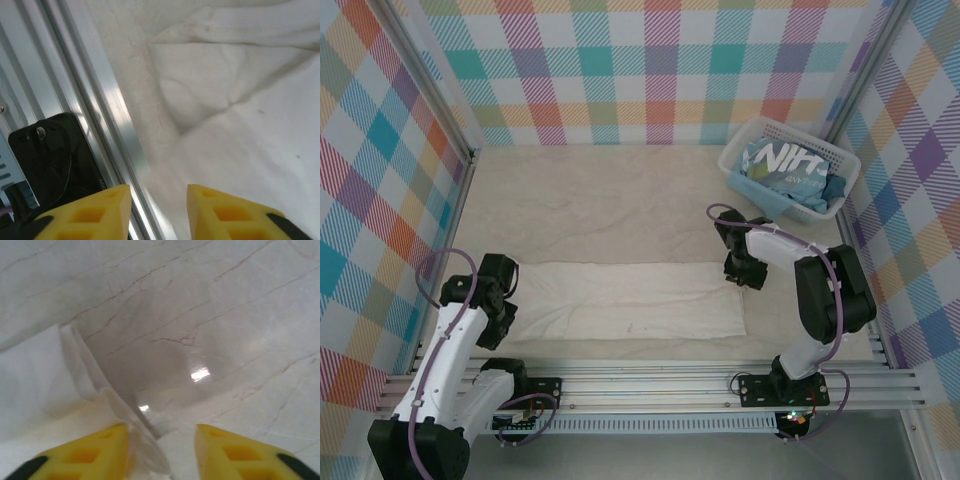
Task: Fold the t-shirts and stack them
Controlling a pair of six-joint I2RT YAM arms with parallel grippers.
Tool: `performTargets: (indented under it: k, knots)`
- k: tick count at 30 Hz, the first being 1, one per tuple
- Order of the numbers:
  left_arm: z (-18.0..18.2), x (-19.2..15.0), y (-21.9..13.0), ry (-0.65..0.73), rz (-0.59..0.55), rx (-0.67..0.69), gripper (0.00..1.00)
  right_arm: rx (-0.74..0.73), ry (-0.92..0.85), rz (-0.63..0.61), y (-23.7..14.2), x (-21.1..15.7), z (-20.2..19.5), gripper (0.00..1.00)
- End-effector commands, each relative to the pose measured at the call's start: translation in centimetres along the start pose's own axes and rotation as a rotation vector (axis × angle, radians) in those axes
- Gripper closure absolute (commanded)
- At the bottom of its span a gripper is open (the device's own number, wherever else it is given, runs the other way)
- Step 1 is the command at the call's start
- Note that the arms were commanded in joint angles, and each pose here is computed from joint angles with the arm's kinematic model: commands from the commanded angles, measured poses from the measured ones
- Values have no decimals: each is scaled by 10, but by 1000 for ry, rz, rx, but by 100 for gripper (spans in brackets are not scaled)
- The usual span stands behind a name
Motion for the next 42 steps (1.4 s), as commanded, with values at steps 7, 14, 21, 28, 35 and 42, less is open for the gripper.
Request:
performTargets:
  k: [7,14,21,28,35,42]
  knots:
    - [-68,42,-36,178,-30,-141,54,143,40,-105,-59,-2,-8,69]
    - [-150,63,15,253,138,-181,70,353,8,63,-43,-26,31,82]
    - [-169,60,64,308,241,-96,75,312,57,221,-8,-32,63,82]
    - [-211,51,94,350,346,-263,75,156,142,299,29,1,64,82]
    - [-264,73,85,403,303,-367,70,212,136,285,33,66,71,82]
    - [-234,92,29,425,164,-314,59,315,54,234,0,76,80,80]
Point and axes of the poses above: each hand's point on the last joint's axis, 136 mm out from that joint toward the fingers, its own y axis out along the fingers, its own z axis along the line the jaws close on, x = y × z, the point moved 9 cm from there along -y, back along the fingers, and after that the axes turned 11 degrees about y, right-handed, at the moved point
